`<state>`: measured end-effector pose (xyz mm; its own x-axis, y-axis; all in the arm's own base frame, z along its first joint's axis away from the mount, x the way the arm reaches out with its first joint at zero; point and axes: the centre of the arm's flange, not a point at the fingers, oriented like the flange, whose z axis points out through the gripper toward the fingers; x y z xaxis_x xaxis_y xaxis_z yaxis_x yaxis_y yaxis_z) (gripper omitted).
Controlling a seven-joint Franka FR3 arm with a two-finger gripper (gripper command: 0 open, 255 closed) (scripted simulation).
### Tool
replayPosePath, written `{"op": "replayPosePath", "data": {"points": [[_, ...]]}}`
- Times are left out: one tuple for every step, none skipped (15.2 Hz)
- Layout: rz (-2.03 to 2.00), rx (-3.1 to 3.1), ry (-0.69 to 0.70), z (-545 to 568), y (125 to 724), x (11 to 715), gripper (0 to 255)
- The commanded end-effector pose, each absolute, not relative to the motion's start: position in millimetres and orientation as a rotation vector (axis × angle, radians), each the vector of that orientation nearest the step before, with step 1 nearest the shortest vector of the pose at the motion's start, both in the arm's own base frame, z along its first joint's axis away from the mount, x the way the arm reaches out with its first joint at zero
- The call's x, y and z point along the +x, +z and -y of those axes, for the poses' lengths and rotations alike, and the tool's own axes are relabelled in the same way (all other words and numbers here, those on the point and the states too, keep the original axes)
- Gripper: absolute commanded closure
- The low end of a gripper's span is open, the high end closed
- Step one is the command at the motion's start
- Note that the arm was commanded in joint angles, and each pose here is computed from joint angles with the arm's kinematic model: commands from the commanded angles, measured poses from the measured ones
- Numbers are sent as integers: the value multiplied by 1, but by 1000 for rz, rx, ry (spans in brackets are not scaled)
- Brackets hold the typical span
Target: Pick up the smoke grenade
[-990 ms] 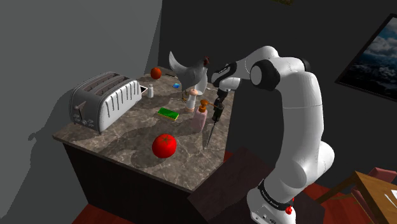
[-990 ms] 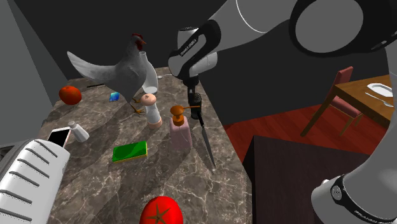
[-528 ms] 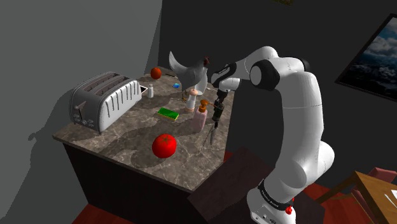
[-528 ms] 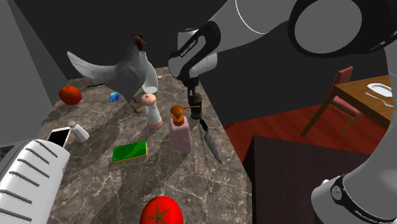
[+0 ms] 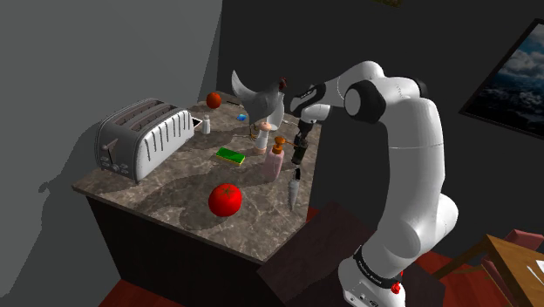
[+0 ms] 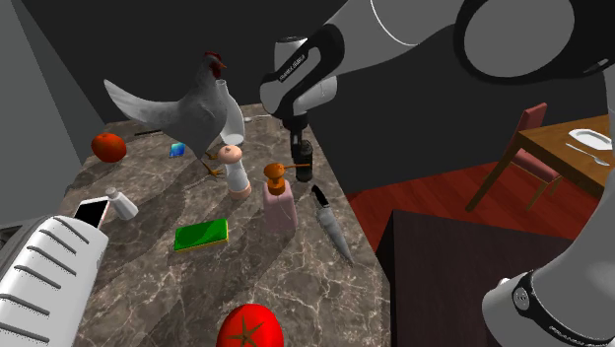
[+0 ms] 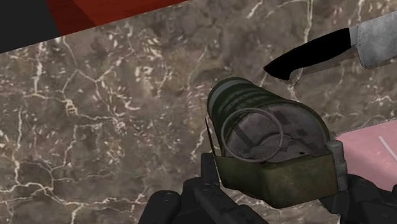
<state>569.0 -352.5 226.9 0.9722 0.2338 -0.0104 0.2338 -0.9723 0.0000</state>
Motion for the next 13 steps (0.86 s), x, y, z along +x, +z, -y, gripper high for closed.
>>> {"op": "replayPosePath", "data": {"points": [[-370, 3118, -16, 353, 238, 569, 255], [-370, 3118, -16, 353, 243, 569, 255], [-370, 3118, -16, 353, 249, 569, 255], [-370, 3118, -16, 353, 254, 569, 255], [-370, 3118, -16, 353, 259, 569, 255], [-370, 3118, -16, 353, 265, 569, 255], [-370, 3118, -16, 353, 270, 569, 255], [-370, 3118, -16, 353, 275, 569, 255], [-370, 3118, -16, 353, 280, 569, 255], [-370, 3118, -16, 353, 286, 569, 255], [-370, 3118, -16, 353, 291, 569, 255], [-369, 3118, -16, 353, 292, 569, 255], [-370, 3118, -16, 353, 292, 569, 255]]}}
